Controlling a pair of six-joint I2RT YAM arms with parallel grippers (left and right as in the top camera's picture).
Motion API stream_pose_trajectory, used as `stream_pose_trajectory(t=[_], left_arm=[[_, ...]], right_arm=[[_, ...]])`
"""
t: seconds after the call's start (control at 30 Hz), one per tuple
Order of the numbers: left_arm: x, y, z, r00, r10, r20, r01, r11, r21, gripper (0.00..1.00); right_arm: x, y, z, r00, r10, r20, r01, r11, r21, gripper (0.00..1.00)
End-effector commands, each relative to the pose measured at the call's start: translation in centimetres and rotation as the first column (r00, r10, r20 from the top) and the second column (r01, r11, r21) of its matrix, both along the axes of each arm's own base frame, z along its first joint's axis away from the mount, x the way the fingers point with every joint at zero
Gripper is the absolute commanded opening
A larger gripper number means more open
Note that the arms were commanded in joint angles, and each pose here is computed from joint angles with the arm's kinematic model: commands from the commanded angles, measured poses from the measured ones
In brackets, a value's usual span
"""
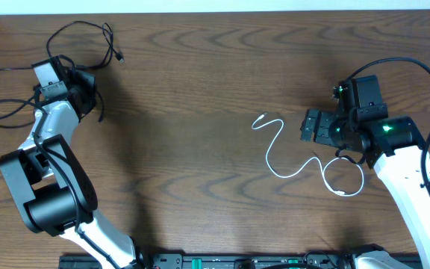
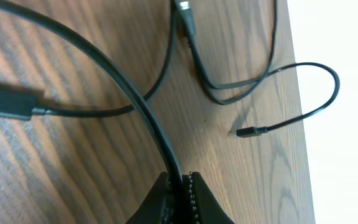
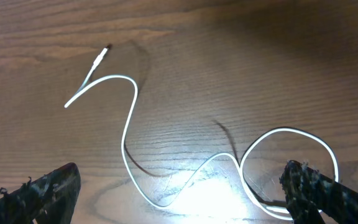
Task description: Untangle cables
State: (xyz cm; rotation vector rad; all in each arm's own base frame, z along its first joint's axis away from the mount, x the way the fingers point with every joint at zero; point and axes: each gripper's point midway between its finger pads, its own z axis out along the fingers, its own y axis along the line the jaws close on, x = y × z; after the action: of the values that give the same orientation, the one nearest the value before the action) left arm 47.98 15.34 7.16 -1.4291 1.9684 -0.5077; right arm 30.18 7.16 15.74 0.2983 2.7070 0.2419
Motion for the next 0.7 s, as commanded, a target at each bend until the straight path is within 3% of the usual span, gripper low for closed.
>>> stream_pose_trajectory(t=[0.0,0.03,0.07,0.13,0.17,0.3,0.53,0.63,0.67], left_arm=[[0.7,-0.3,0.8,0.996,-0.088,0.007,0.087,0.992,0.096,0.09],[0.6,-0.5,0.5,0.993,-0.118,-0.010,0.118,0.986,0.116,0.17],[0.5,-0.6,0.3,0.991,-0.133,-0.019,0.134,0.982,0.130,0.34],[0.4,-1.0,-0.3,0.980,-0.192,-0.051,0.197,0.966,0.168,0.90],[0.1,-1.2,-0.6,0.972,-0.224,-0.074,0.234,0.954,0.188,0.94],[-0.7,-1.2,-0.1,0.964,-0.247,-0.102,0.263,0.944,0.199,0.95],[-2.7,-2.7,8.6,0.963,-0.271,0.003,0.263,0.937,0.230,0.95],[-5.6,-8.1,11.2,0.909,-0.415,0.047,0.411,0.909,0.077,0.95],[-6.7,-11.2,11.6,0.868,-0.492,0.067,0.494,0.870,-0.014,0.95]], right_arm=[[-0.2,-0.1,-0.1,1.000,-0.008,-0.005,0.008,1.000,0.004,0.99],[-0.2,-0.1,-0.1,1.000,-0.008,-0.005,0.008,1.000,0.004,0.99],[-0.2,-0.1,-0.1,1.000,-0.008,-0.005,0.008,1.000,0.004,0.99],[-0.2,-0.1,-0.1,1.000,-0.008,-0.005,0.008,1.000,0.004,0.99],[-0.2,-0.1,-0.2,1.000,-0.008,-0.006,0.008,1.000,0.004,0.99],[-0.3,-0.1,-0.2,1.000,-0.008,-0.009,0.008,1.000,0.003,0.99],[-0.2,-0.1,-0.1,1.000,-0.009,-0.005,0.009,1.000,0.002,0.99],[0.6,-2.2,0.1,0.997,-0.063,0.036,0.066,0.993,-0.099,0.99],[0.8,-2.8,0.2,0.996,-0.080,0.048,0.086,0.989,-0.122,0.99]])
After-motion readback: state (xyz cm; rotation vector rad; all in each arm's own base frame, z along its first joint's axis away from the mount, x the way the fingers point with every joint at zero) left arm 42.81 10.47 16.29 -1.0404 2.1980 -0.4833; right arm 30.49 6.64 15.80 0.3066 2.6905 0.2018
